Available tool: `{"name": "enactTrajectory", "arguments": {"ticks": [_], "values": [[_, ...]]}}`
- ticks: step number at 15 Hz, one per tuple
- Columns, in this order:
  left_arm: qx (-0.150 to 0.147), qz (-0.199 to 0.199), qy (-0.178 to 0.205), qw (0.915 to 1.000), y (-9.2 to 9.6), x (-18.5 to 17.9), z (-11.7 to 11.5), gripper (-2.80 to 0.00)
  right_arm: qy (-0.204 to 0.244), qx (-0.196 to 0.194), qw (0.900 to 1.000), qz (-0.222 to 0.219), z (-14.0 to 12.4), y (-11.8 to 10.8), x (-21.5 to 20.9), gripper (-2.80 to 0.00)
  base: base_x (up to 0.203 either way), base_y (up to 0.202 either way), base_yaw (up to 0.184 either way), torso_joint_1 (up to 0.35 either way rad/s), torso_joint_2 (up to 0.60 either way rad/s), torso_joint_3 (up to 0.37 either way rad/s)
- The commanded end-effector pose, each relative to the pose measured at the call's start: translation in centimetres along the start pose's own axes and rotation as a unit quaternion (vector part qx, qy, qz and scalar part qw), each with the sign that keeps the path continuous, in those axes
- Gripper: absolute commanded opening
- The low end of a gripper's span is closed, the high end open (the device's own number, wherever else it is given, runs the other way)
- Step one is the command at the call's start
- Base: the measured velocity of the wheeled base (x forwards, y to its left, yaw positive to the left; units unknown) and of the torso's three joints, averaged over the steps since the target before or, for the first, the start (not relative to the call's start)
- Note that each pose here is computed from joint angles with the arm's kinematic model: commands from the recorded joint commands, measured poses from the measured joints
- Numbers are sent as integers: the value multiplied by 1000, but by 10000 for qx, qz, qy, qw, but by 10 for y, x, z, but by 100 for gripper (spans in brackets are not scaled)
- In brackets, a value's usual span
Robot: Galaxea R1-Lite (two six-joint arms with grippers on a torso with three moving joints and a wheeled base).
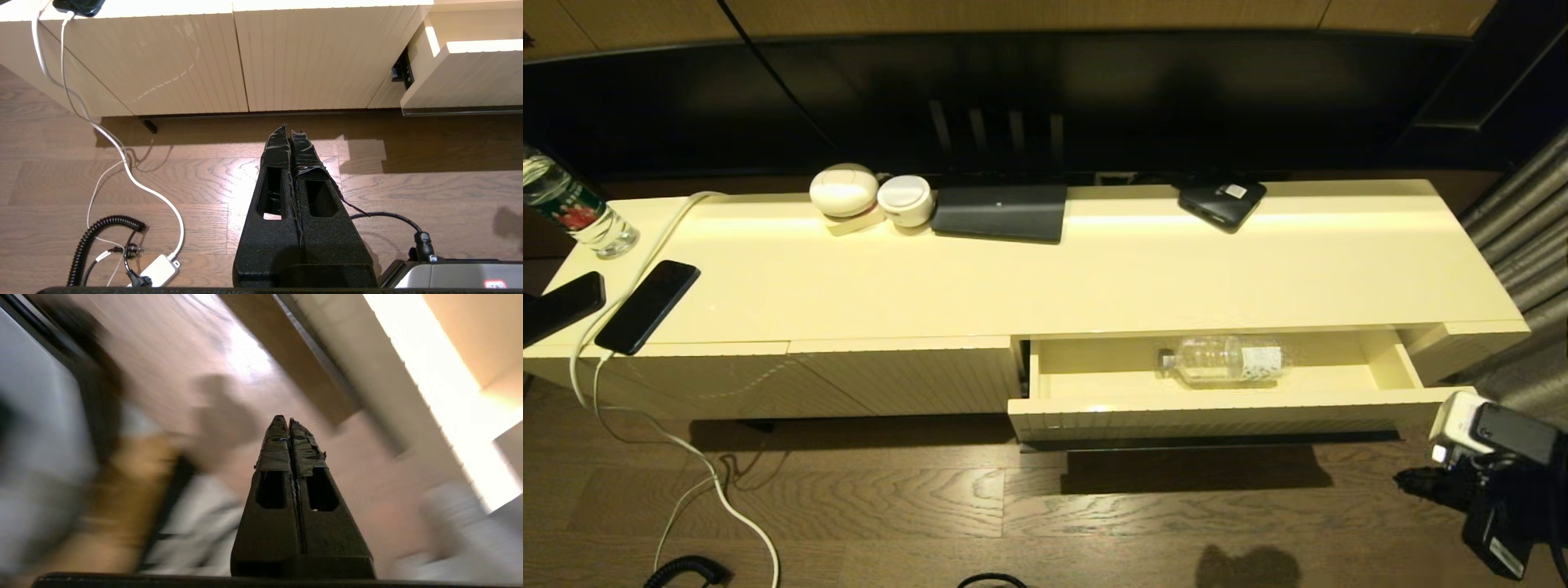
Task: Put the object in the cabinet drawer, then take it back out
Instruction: Open the drawer
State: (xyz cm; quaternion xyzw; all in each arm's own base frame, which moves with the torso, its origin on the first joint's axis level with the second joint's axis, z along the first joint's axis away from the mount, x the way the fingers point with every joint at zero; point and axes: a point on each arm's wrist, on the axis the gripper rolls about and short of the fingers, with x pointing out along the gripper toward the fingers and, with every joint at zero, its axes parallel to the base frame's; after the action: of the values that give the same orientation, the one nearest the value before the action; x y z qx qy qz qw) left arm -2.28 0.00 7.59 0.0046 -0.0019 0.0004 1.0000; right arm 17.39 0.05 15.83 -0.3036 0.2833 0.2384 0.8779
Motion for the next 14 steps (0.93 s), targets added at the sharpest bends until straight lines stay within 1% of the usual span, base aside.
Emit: {"name": "enactTrajectory", "arguments": {"ticks": [1, 3, 4, 5, 7, 9, 10, 11, 14], "values": [[0, -4, 4, 10000, 0, 0, 0, -280, 230, 1322, 9904, 327, 16, -5, -6, -280, 0, 0, 0, 0, 0, 0], [0, 3, 4, 10000, 0, 0, 0, -280, 491, 2312, 9701, 556, 31, -13, 10, -280, 0, 0, 0, 0, 0, 0], [0, 3, 6, 10000, 0, 0, 0, -280, 586, 2696, 9593, 604, 39, -15, 18, -280, 0, 0, 0, 0, 0, 0], [0, -2, 4, 10000, 0, 0, 0, -280, 695, 3044, 9481, 599, 48, -17, 29, -280, 0, 0, 0, 0, 0, 0], [0, 3, 4, 10000, 0, 0, 0, -280, 927, 3562, 9292, 331, 66, -23, 55, -280, 0, 0, 0, 0, 0, 0], [0, -4, 4, 10000, 0, 0, 0, -280, 998, 3948, 9133, -31, 85, -30, 79, -280, 0, 0, 0, 0, 0, 0], [0, 3, 4, 10000, 0, 0, 0, -280, 997, 4069, 9079, -130, 92, -34, 91, -280, 0, 0, 0, 0, 0, 0], [0, 3, 8, 10000, 0, 0, -1, -280, 966, 4139, 9050, -188, 99, -38, 100, -280, 0, 0, 0, 0, 0, 0], [0, 1, 5, 10000, 0, 0, 0, -280, 904, 4183, 9034, -258, 110, -46, 119, -280, 0, 0, 0, 0, 0, 0]]}}
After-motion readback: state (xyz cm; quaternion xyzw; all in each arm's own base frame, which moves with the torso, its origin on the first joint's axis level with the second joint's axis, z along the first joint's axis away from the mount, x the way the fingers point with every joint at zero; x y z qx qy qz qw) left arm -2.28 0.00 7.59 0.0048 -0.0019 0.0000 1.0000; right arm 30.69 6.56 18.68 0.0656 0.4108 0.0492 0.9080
